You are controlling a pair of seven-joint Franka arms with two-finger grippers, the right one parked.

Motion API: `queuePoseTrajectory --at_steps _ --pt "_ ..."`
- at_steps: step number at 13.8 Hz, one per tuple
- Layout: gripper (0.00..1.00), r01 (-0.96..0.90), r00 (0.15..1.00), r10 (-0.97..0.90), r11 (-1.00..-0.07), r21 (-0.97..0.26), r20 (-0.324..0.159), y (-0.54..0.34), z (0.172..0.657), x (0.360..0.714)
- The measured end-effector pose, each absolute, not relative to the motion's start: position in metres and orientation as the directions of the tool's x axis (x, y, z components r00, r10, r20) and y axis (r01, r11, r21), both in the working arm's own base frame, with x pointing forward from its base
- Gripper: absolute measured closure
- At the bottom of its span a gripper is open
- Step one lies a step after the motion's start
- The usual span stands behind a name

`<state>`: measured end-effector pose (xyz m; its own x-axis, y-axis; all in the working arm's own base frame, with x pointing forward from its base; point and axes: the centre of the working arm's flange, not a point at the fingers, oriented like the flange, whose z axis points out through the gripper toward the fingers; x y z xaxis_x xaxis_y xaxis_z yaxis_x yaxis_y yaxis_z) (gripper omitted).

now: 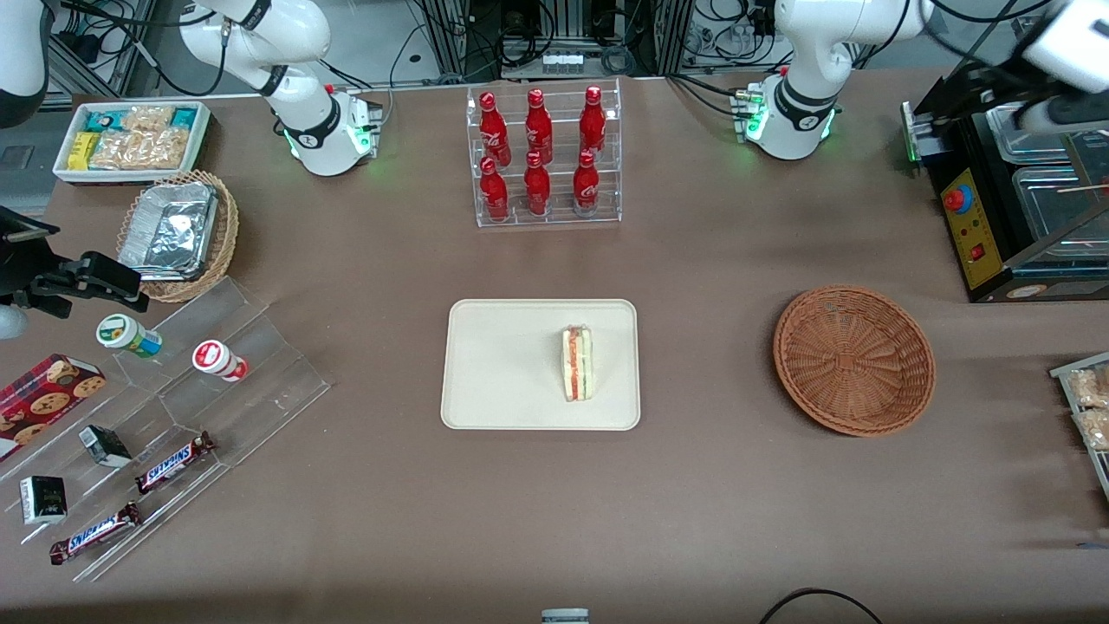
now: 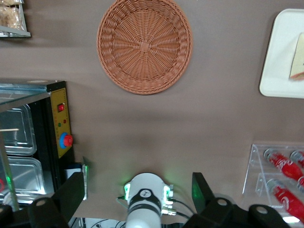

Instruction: Place sandwich from basket to tray

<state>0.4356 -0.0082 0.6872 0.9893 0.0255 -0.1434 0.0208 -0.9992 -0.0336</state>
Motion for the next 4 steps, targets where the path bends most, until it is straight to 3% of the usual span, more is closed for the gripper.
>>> queuePoseTrajectory --at_steps 4 --pt "0.00 0.018 0.988 0.021 -1.000 -0.025 -0.150 0.013 0.684 0.438"
